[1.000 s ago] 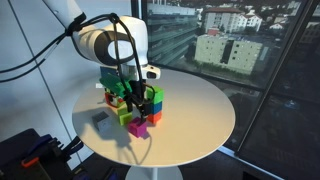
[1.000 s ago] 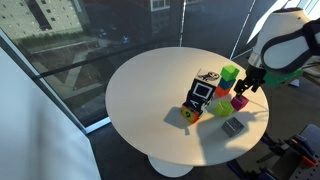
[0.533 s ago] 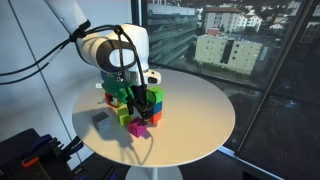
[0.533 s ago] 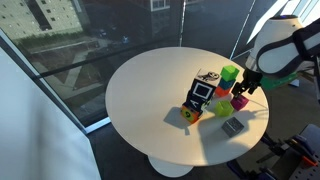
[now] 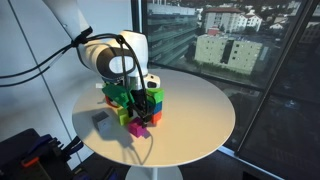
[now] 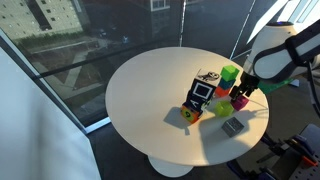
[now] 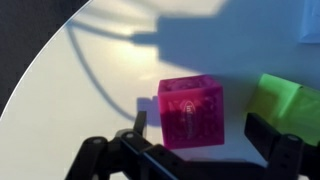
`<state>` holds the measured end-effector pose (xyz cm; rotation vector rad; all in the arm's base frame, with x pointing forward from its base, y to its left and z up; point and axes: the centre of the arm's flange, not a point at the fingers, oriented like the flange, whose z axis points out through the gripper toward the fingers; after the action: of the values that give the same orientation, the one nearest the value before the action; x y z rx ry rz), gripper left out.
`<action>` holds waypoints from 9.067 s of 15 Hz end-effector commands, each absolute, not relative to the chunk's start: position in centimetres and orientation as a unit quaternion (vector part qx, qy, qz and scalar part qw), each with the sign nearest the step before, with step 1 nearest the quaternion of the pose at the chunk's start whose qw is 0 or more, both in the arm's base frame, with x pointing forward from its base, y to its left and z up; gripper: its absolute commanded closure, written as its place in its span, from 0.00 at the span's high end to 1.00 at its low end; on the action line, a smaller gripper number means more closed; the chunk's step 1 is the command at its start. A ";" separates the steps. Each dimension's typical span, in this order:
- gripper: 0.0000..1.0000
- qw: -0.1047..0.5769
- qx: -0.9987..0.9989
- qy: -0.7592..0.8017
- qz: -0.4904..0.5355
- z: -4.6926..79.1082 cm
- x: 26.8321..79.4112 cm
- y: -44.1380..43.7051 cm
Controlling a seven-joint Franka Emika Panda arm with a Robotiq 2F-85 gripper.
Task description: Pick up the pink block and put it on the green block
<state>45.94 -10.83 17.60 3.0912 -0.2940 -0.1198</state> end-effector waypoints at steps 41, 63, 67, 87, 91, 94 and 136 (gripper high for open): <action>0.30 0.018 0.992 -0.119 -0.044 34.0 49.5 -12.0; 0.55 0.020 0.988 -0.147 -0.040 34.7 51.1 -12.1; 0.55 0.020 0.988 -0.147 -0.040 34.7 51.1 -12.1; 0.30 0.025 0.986 -0.167 -0.011 37.2 54.9 -12.6; 0.30 0.030 0.983 -0.178 -0.008 36.9 56.0 -12.5; 0.30 0.032 0.982 -0.184 -0.008 36.7 56.8 -12.2; 0.30 0.042 0.982 -0.179 -0.038 33.7 56.8 -12.4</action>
<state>56.35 -12.36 33.22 3.0205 -0.5375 -0.1294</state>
